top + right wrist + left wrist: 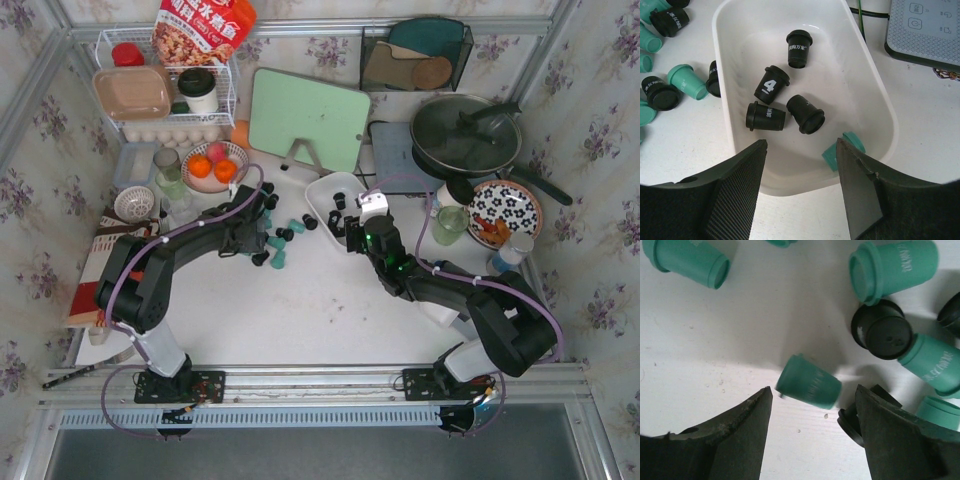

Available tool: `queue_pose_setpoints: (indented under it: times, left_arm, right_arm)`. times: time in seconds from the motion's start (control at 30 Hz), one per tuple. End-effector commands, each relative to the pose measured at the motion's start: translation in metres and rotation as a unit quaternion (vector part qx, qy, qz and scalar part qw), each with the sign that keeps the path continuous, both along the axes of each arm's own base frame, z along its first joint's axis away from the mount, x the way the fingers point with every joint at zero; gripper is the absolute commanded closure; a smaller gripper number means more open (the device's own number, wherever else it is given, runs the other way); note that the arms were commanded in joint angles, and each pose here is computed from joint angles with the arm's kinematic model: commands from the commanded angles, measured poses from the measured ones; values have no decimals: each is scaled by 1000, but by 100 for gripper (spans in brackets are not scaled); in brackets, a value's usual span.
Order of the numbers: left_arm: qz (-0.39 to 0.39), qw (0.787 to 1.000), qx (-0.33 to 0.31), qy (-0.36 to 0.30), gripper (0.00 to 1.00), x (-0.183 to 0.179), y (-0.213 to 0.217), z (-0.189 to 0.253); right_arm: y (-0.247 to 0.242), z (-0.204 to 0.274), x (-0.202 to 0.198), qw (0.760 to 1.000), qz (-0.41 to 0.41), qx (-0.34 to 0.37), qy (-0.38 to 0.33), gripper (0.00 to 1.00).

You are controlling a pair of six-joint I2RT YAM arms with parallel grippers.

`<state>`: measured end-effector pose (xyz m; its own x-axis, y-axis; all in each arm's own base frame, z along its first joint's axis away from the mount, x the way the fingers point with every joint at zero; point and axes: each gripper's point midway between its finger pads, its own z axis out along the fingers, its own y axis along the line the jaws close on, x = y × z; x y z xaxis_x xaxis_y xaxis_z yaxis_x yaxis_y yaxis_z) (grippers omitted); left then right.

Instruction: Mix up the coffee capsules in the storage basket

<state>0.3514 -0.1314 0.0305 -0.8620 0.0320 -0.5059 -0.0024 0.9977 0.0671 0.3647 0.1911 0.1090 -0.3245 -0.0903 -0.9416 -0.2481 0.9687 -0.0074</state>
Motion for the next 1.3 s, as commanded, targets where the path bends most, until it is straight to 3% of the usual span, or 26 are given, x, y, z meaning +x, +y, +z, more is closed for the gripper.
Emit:
queue_pose_setpoints:
  times: [0.0,0.17,0.3,0.37,0.53,0.67,0.87,1.0,1.27]
  left_arm:
    - [2,1000,-9,13,31,-1,4,-5]
    - [-15,999,-28,14,43,6,-1,-5]
    - [-23,999,-36,6,44,9,-4,1]
    - [-20,999,-31,2,49,10,-2,4]
    - [-27,997,-64,-38,52,13,-10,39]
    - [-79,982,-130,-110,53,19,-43,90]
    - [-188,941,-208,-191,52,23,-112,147]
    - [-241,920,-221,-218,51,31,-158,155]
    - [-250,915,-246,-198,49,61,-219,136]
  right_arm:
    - [4,5,3,1000,2,11,-8,35]
    - [5,4,3,1000,3,10,-6,35]
    - [4,3,4,1000,1,8,-5,35]
    - [4,2,4,1000,2,8,-5,35]
    - [4,2,4,1000,2,8,-4,35]
    - [5,2,4,1000,0,8,-3,35]
    - [0,5,3,1000,-12,14,-6,35]
    - [-4,9,2,1000,-20,19,-14,35]
    - [-10,15,1,999,-35,27,-23,35]
